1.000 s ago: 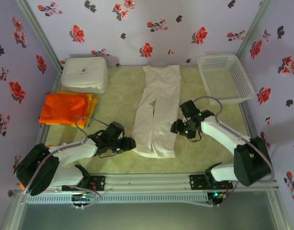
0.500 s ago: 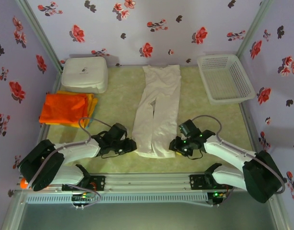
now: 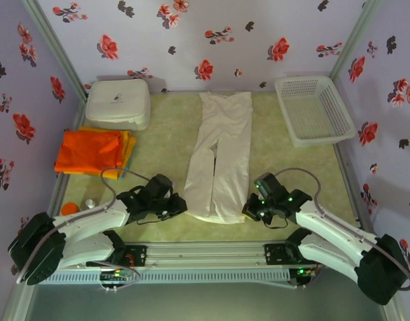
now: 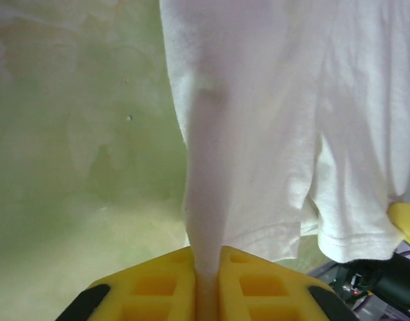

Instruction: Fold and stack the t-shirts

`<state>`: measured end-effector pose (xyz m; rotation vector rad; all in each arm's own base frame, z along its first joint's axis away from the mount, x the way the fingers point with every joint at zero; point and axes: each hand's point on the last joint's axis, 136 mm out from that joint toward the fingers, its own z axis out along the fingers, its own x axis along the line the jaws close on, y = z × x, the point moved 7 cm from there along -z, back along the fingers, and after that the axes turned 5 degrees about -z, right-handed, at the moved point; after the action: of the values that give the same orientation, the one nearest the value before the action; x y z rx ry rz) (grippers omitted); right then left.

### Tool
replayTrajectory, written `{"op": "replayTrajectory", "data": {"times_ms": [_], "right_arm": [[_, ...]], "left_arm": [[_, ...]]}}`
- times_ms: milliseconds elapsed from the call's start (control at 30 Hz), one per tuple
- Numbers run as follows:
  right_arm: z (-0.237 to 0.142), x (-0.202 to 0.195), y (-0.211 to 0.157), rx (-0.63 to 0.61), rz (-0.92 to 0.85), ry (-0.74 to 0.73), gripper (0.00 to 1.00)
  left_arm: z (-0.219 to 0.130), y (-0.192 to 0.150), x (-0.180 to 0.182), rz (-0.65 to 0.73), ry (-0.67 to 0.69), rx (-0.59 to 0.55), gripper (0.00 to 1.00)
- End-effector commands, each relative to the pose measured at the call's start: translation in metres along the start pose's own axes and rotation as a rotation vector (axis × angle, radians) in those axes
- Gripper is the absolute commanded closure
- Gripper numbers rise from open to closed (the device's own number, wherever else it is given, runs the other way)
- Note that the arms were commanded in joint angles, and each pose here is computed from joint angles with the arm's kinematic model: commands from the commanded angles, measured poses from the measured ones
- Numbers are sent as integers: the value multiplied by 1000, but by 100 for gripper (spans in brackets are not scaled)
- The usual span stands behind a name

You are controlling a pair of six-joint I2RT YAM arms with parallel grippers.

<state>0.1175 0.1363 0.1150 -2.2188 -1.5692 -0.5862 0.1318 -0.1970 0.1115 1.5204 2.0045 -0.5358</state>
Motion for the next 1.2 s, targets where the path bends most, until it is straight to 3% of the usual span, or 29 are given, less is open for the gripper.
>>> {"op": "replayTrajectory", "data": {"times_ms": [0, 67, 167, 300, 533, 700, 833, 1067, 1167], "right_arm": [[-3, -27, -16, 47, 152, -105, 85], [-5, -35, -18, 34, 161, -127, 64], [-1, -43, -22, 49, 168, -146, 43], [7, -41, -22, 67, 159, -91, 33], [11, -20, -16, 63, 126, 31, 36], [11, -7, -13, 66, 79, 61, 40], [10, -10, -12, 61, 72, 11, 40], [19, -19, -16, 81, 77, 21, 39], [21, -20, -14, 73, 80, 15, 39]], "left_arm": [[-3, -9, 16, -79, 60, 6, 86], [0, -12, 22, -98, 76, 15, 86], [6, -21, 33, -120, 101, 43, 81], [10, -30, 43, -118, 123, 65, 54], [13, -23, 32, -72, 64, 19, 47], [29, -22, 50, -218, -168, -28, 52], [27, -27, 67, -223, -76, -17, 63], [6, -31, 97, -233, -4, -80, 63], [-24, -28, 104, -166, 139, -152, 64]]}}
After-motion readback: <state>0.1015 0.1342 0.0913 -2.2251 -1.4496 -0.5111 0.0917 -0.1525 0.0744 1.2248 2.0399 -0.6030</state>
